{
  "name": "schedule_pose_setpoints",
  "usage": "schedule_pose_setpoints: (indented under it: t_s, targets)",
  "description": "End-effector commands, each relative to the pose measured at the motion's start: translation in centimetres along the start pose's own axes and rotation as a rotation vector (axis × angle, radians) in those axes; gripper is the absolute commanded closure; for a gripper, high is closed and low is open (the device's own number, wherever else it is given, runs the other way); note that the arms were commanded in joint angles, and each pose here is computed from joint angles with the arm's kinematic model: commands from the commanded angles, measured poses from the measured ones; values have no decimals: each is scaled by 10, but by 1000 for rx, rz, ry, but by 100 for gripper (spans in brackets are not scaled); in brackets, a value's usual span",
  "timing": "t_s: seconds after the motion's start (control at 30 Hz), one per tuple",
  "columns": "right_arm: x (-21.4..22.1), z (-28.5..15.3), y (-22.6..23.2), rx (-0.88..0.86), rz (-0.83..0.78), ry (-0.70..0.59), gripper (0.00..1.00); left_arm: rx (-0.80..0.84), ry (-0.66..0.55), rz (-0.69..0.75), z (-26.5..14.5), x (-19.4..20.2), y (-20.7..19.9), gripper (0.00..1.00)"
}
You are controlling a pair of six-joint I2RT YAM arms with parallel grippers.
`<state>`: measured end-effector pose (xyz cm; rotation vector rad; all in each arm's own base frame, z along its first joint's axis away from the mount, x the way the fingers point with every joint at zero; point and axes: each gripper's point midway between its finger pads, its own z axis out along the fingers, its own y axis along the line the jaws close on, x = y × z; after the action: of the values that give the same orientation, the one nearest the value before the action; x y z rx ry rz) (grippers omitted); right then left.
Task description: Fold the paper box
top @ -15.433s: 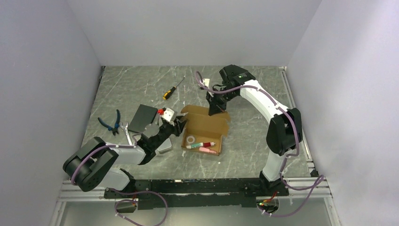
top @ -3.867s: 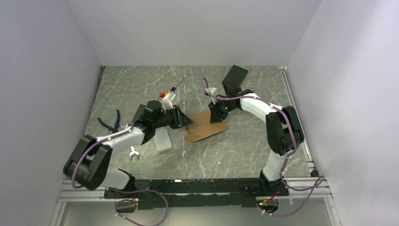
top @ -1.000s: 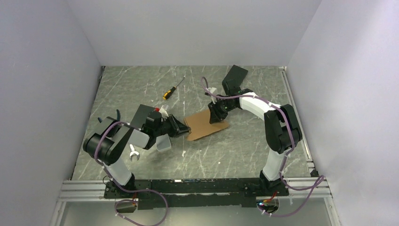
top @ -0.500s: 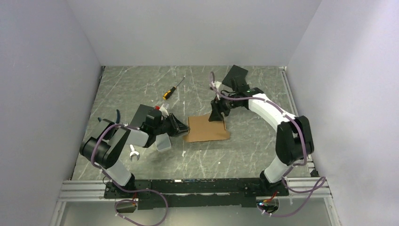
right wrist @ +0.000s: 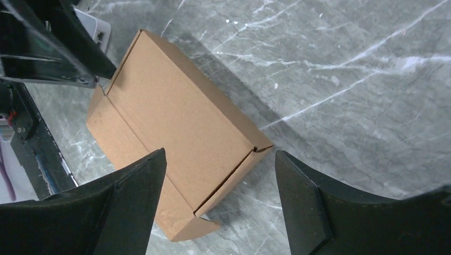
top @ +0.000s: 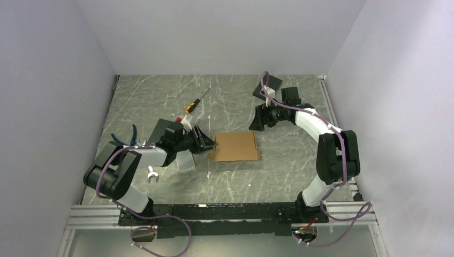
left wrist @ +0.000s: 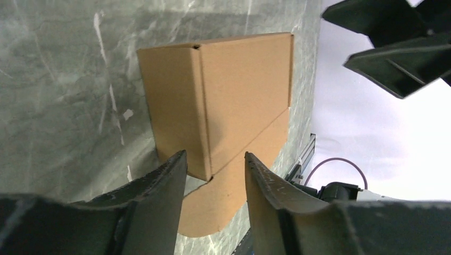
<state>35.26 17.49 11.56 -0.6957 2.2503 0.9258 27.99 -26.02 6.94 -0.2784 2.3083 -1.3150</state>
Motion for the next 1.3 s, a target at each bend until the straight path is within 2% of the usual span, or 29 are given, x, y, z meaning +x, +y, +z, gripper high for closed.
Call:
schedule_pose_setpoints:
  t_s: [0.0,0.1,0.2,0.23,0.27,0.53,0.7,0.97,1.13,1.2,1.27]
  targets:
    - [2,7,-9,-3,65,-8,20,44,-56,88,-11,-14,-24,49]
    - [11,11,-13,-22,122,9,16,36,-65,108,-12,-17,-25,45]
    - [18,11,-18,-26,178,5,8,24,-59,122,-8,-17,-21,42]
    - [21,11,-21,-24,196,4,2,24,-56,125,-6,-18,-20,42]
    - [25,12,-24,-24,213,3,1,25,-50,126,-4,-18,-19,42]
    - [49,27,-17,-156,345,36,1,77,-28,119,10,-15,-14,41]
    - [55,31,-12,-215,368,46,3,91,-38,137,6,-14,-16,41]
    - [53,26,-11,-240,334,34,1,74,-176,253,-28,-25,-27,39]
    - [47,15,-15,-225,302,3,0,25,-341,322,-66,-39,-32,22]
    - [46,10,-15,-227,288,-13,0,13,-425,322,-83,-44,-32,2]
    - [47,8,-13,-238,275,-31,0,-4,-515,273,-101,-49,-28,1]
